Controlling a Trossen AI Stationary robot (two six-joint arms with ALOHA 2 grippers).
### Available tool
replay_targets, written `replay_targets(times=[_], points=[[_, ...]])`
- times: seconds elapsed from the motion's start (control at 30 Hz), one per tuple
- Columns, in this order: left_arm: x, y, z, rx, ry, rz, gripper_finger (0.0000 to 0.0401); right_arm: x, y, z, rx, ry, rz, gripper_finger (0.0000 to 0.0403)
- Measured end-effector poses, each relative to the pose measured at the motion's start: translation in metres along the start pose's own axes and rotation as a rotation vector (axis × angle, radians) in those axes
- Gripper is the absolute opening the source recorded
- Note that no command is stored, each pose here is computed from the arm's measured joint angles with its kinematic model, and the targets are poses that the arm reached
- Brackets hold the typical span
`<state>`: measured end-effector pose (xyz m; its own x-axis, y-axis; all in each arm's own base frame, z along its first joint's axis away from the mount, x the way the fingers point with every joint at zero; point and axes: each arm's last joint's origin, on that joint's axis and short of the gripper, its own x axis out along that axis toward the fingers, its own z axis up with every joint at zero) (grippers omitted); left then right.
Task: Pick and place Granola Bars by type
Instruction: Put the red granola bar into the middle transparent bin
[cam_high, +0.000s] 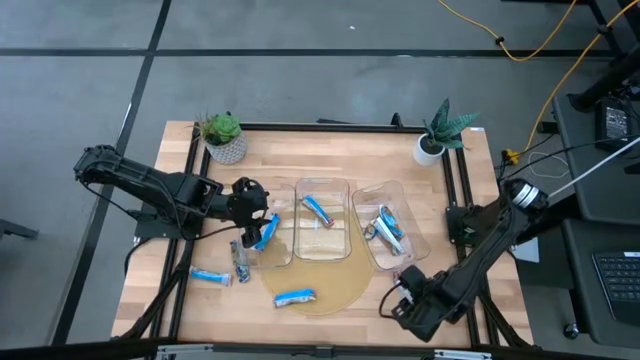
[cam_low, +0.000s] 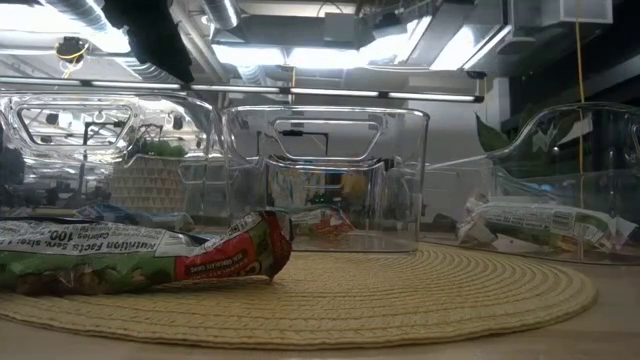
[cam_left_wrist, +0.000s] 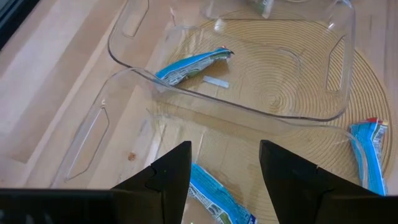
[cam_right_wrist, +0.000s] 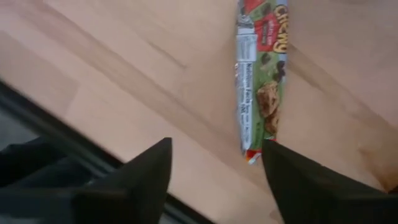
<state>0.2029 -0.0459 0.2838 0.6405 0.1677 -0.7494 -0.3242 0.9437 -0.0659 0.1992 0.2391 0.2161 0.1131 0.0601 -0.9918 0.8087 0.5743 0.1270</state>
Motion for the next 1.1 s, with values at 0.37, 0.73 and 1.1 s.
replay_targets(times=[0.37,0.73,1.1], points=[[0.0,0.0,0.0,0.018,-0.002,0.003,0.018,0.021,-0.004,0.008,0.021,-0.019,-0.061,0.0357],[0.0,0.0,0.0,0.015,-0.003,0.0,0.018,0.058,-0.024,0.014,0.054,-0.022,-0.074,0.0328],[0.0,0.0,0.0,-0.004,-0.003,-0.001,0.018,0.079,-0.037,0.015,0.071,-0.009,-0.028,0.0234]])
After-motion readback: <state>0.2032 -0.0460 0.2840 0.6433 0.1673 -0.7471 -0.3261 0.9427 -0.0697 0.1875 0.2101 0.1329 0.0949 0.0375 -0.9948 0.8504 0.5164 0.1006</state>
